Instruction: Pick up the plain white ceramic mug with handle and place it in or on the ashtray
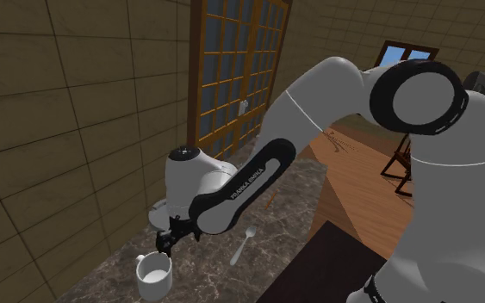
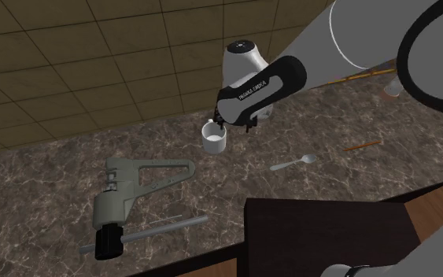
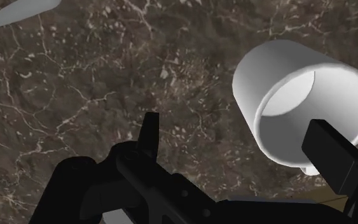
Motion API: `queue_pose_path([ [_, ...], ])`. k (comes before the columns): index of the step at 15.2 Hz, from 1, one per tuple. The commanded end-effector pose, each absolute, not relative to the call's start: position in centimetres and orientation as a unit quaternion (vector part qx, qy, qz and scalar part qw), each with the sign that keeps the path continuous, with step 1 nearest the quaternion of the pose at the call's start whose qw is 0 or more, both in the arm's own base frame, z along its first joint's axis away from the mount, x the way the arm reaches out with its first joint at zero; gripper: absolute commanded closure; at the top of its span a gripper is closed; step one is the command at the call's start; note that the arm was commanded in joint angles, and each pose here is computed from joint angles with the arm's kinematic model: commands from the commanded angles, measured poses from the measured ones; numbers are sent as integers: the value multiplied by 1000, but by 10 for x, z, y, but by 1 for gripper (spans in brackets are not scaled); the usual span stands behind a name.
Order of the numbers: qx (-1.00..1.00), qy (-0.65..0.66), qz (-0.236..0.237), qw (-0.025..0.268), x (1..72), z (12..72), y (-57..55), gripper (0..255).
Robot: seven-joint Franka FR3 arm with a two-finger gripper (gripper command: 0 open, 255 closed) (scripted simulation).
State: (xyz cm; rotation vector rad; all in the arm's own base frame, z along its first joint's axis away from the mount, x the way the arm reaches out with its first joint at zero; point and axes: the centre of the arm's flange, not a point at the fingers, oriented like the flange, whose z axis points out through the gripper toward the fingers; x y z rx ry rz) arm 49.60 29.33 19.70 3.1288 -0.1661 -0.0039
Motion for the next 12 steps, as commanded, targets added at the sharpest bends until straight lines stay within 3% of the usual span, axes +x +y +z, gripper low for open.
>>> queue_pose_path([
  [1, 998, -58, -2, 3, 509, 175, 307, 0],
  [12, 998, -64, -4, -1, 524, 109, 326, 0],
])
